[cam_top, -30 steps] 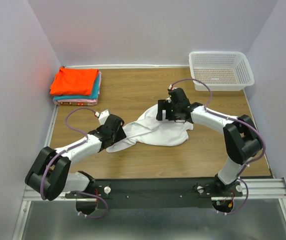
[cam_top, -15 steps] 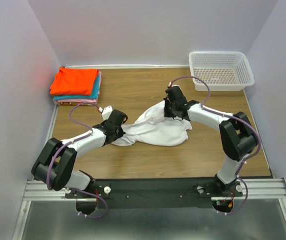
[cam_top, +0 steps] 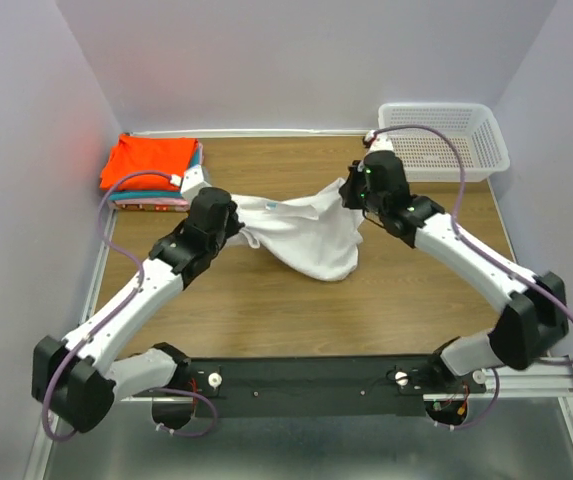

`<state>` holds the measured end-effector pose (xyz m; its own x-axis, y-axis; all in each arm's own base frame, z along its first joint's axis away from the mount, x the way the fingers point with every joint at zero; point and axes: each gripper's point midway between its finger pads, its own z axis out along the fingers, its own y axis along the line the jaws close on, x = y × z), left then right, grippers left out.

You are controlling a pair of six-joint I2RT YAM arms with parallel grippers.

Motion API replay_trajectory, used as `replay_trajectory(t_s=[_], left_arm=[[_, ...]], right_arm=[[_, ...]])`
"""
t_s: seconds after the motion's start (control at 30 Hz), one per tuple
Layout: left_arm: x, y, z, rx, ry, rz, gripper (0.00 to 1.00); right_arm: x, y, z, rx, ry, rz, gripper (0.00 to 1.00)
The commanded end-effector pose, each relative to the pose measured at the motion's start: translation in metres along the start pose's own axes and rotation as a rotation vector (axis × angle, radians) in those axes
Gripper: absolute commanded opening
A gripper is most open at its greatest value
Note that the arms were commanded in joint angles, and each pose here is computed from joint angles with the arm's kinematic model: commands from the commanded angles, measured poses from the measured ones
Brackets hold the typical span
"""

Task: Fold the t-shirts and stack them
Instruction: Flatten the tshirt out

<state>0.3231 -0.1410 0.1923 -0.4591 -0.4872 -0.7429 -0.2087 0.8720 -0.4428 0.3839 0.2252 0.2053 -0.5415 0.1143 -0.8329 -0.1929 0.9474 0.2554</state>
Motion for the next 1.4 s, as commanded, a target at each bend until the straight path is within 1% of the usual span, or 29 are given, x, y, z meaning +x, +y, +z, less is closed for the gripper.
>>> replay_trajectory(t_s=[0.0, 0.07, 0.1, 0.17, 0.2, 0.23, 0.3, 0.33, 0.37, 0.47, 0.57, 0.63, 0.67, 0.77, 0.8, 0.83, 0.87, 0.9, 0.93, 0.97, 1.0, 1.03, 1.07, 1.13, 1.17, 1.2, 1.23, 1.3, 1.37], left_arm=[[-0.077, -0.032, -0.05, 0.109, -0.19, -0.039, 0.0], [-0.098, -0.042, -0.07, 0.163, -0.237, -0.042, 0.0], [-0.112, -0.047, -0.088, 0.206, -0.274, -0.058, 0.0], [-0.134, -0.058, -0.116, 0.278, -0.325, -0.073, 0.0], [-0.141, -0.061, -0.127, 0.304, -0.345, -0.078, 0.0], [-0.155, -0.066, -0.152, 0.368, -0.383, -0.097, 0.0], [-0.166, -0.069, -0.175, 0.428, -0.421, -0.1, 0.0], [-0.175, -0.068, -0.195, 0.473, -0.461, -0.111, 0.0], [-0.179, -0.071, -0.205, 0.506, -0.474, -0.11, 0.0], [-0.193, -0.072, -0.229, 0.555, -0.527, -0.108, 0.0], [-0.206, -0.071, -0.228, 0.509, -0.561, -0.117, 0.0], [-0.211, -0.077, -0.206, 0.446, -0.556, -0.105, 0.0], [-0.225, -0.075, -0.204, 0.395, -0.592, -0.119, 0.0], [-0.245, -0.085, -0.17, 0.252, -0.609, -0.093, 0.0], [-0.254, -0.085, -0.161, 0.214, -0.623, -0.072, 0.0], [-0.254, -0.097, -0.132, 0.201, -0.59, -0.027, 0.0], [-0.271, -0.107, -0.135, 0.226, -0.617, -0.018, 0.0], [-0.28, -0.103, -0.103, 0.182, -0.603, 0.006, 0.0], [-0.295, -0.118, -0.106, 0.243, -0.615, 0.023, 0.0], [-0.302, -0.122, -0.098, 0.247, -0.622, 0.047, 0.0], [-0.312, -0.123, -0.092, 0.242, -0.636, 0.066, 0.0], [-0.326, -0.135, -0.084, 0.264, -0.658, 0.089, 0.0], [-0.334, -0.14, -0.082, 0.276, -0.673, 0.102, 0.0], [-0.343, -0.153, -0.074, 0.298, -0.692, 0.17, 0.0], [-0.357, -0.162, -0.09, 0.332, -0.731, 0.18, 0.0], [-0.363, -0.167, -0.095, 0.345, -0.748, 0.193, 0.0], [-0.371, -0.172, -0.103, 0.355, -0.775, 0.203, 0.0], [-0.376, -0.175, -0.109, 0.365, -0.788, 0.221, 0.0], [-0.371, -0.174, -0.111, 0.377, -0.78, 0.238, 0.0]], right_arm=[[-0.085, 0.02, -0.064, -0.078, -0.236, 0.001, 0.0], [-0.105, 0.032, -0.091, -0.151, -0.288, -0.002, 0.0], [-0.12, 0.036, -0.115, -0.185, -0.339, 0.001, 0.0], [-0.136, 0.045, -0.141, -0.241, -0.385, -0.002, 0.0], [-0.139, 0.05, -0.154, -0.281, -0.391, -0.007, 0.0], [-0.145, 0.053, -0.171, -0.312, -0.417, -0.007, 0.0], [-0.148, 0.067, -0.195, -0.413, -0.425, -0.026, 0.0], [-0.149, 0.071, -0.205, -0.447, -0.432, -0.029, 0.0], [-0.149, 0.077, -0.22, -0.497, -0.445, -0.04, 0.01], [-0.156, 0.08, -0.238, -0.531, -0.476, -0.047, 0.0], [-0.17, 0.074, -0.241, -0.485, -0.517, -0.04, 0.0], [-0.184, 0.067, -0.23, -0.408, -0.543, -0.041, 0.01], [-0.191, 0.055, -0.208, -0.301, -0.543, -0.035, 0.01], [-0.216, 0.045, -0.188, -0.18, -0.576, -0.044, 0.0], [-0.217, 0.037, -0.157, -0.086, -0.551, -0.073, 0.01], [-0.222, 0.033, -0.147, -0.046, -0.553, -0.085, 0.01], [-0.243, 0.03, -0.15, -0.015, -0.594, -0.077, 0.0], [-0.249, 0.025, -0.138, 0.023, -0.592, -0.091, 0.0], [-0.251, 0.013, -0.109, 0.064, -0.562, -0.096, 0.01], [-0.275, 0.015, -0.113, 0.054, -0.608, -0.078, 0.0], [-0.285, 0.01, -0.106, 0.059, -0.618, -0.075, 0.0], [-0.289, 0.008, -0.08, 0.072, -0.601, -0.081, 0.0], [-0.321, 0.001, -0.095, 0.061, -0.675, -0.065, 0.0], [-0.345, -0.002, -0.094, 0.039, -0.72, -0.054, 0.0], [-0.354, -0.002, -0.096, 0.022, -0.742, -0.056, 0.0], [-0.371, 0.0, -0.1, -0.008, -0.782, -0.058, 0.01], [-0.377, 0.001, -0.104, -0.02, -0.798, -0.061, 0.0], [-0.385, 0.004, -0.113, -0.035, -0.826, -0.075, 0.0], [-0.379, 0.001, -0.112, -0.028, -0.807, -0.078, 0.0]])
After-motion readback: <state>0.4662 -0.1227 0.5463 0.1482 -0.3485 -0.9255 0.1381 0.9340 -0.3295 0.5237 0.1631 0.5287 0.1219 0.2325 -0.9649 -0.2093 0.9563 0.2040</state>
